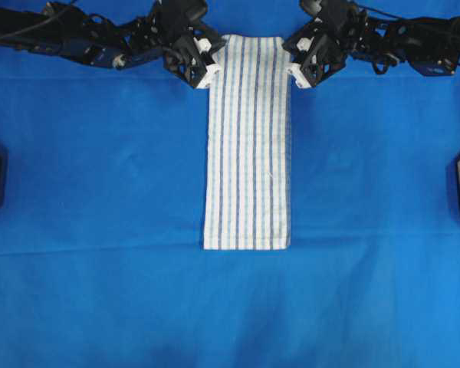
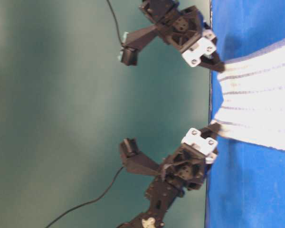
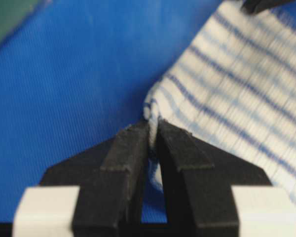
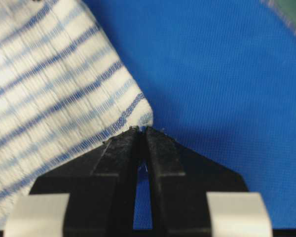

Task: Fold the blue towel.
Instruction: 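Lift the far end and fold it toward the near end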

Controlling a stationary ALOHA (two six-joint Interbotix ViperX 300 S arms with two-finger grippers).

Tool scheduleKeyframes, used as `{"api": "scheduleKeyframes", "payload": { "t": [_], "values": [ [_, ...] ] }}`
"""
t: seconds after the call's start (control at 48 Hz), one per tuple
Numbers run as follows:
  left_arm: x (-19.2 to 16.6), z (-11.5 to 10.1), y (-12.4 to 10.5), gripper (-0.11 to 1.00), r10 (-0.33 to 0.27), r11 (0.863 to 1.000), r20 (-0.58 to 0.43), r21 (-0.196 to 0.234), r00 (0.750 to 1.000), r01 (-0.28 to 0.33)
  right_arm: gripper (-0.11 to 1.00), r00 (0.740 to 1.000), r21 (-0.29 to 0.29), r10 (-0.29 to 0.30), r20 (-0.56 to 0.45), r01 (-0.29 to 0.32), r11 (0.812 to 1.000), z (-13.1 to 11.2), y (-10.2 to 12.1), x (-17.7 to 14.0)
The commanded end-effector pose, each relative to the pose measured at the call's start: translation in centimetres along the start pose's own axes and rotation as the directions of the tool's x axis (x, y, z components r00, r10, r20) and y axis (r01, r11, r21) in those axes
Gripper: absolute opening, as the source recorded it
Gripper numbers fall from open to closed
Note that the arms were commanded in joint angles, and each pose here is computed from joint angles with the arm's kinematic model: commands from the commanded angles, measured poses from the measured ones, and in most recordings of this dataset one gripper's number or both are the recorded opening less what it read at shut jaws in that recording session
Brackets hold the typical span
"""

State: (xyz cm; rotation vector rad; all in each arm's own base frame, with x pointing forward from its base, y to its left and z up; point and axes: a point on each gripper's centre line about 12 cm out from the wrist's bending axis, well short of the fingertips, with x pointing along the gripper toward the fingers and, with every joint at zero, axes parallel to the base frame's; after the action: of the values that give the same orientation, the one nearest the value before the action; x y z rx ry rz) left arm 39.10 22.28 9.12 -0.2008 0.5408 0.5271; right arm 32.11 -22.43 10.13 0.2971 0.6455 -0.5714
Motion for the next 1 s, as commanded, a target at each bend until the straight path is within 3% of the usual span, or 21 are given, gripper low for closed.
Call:
{"api": "scheduleKeyframes", "payload": {
  "t": [0.0,0.333,0.479,0.77,0.979],
  "values": [
    [-1.2,2.3,-0.3,0.05,-0.007,1.000,0.060,0.009,0.998,0.006,0.06,0.998,-0.002,0.007,0.061,-0.006,1.000,2.0,0.4,-1.4],
    [-1.9,2.4,-0.8,0.05,-0.018,1.000,0.059,0.021,0.998,0.016,0.06,0.997,-0.009,0.012,0.071,-0.011,1.000,2.4,0.8,-2.2],
    [-2.9,2.3,-1.9,0.05,-0.040,0.999,0.056,0.035,0.998,0.038,0.06,0.998,-0.029,0.037,0.058,-0.036,0.999,2.0,2.1,-2.5],
    [-6.5,0.4,-6.1,0.05,-0.130,0.989,-0.003,0.076,0.991,0.130,0.06,0.990,-0.103,0.137,0.023,-0.134,0.986,0.8,7.3,-5.4],
    [-8.4,-1.8,-10.8,0.05,-0.230,0.961,-0.071,0.140,0.971,0.238,0.06,0.969,-0.144,0.246,0.023,-0.241,0.960,-0.6,11.7,-8.3]
  ]
}}
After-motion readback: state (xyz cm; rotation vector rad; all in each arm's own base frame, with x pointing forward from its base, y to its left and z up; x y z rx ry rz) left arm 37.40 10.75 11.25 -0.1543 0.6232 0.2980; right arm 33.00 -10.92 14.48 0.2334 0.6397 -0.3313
